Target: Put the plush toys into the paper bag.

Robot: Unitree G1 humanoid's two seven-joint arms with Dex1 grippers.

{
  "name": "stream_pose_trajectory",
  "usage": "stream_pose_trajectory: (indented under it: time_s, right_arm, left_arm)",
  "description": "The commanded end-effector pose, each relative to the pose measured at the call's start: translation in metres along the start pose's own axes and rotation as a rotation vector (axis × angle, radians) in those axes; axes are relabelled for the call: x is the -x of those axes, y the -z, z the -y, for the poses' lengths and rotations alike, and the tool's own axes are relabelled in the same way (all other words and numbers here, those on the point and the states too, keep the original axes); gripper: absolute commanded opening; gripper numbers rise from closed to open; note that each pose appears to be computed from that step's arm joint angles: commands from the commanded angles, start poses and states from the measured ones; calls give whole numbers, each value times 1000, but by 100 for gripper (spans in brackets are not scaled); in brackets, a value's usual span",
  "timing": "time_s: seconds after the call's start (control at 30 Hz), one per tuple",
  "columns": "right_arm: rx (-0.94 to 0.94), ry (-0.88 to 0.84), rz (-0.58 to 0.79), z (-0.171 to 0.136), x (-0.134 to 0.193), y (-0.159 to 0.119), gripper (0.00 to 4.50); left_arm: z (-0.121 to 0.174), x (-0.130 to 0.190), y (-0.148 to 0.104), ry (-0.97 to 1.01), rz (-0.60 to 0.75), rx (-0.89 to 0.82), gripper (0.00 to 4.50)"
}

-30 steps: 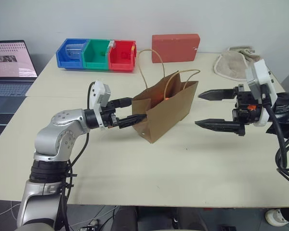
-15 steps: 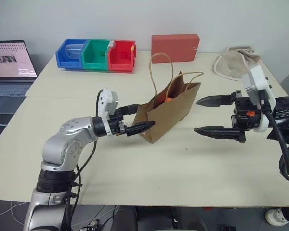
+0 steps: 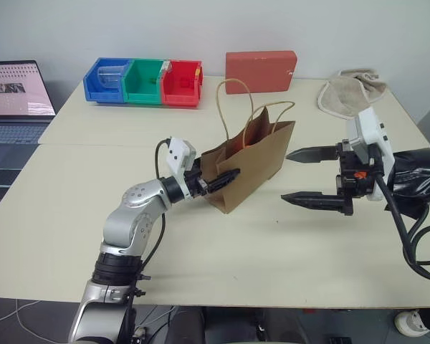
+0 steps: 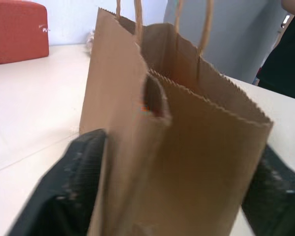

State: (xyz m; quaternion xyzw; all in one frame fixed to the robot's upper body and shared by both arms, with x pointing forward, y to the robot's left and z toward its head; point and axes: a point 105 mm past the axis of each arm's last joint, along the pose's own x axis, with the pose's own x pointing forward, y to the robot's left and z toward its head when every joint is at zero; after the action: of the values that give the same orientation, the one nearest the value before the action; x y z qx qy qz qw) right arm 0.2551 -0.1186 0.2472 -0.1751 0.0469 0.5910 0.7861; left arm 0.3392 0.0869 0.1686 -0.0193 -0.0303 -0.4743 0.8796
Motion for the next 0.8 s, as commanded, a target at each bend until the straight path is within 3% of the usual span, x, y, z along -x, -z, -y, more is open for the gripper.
stream_pose_trajectory:
  time_s: [0.03, 0.3, 0.57, 0.8]
  right_arm:
    - [75, 21, 34, -1, -3, -7, 450]
    - [117, 13, 70, -4, -9, -5, 450]
    - [136, 72, 28, 3, 0, 6, 450]
    - [93, 98, -28, -7, 32, 8, 450]
  left_arm:
    - [4, -2, -11, 40, 34, -38, 239]
    - [11, -2, -5, 78, 28, -36, 3]
    - [10, 5, -9, 122, 40, -22, 3]
    - [6, 3, -27, 306, 24, -36, 3]
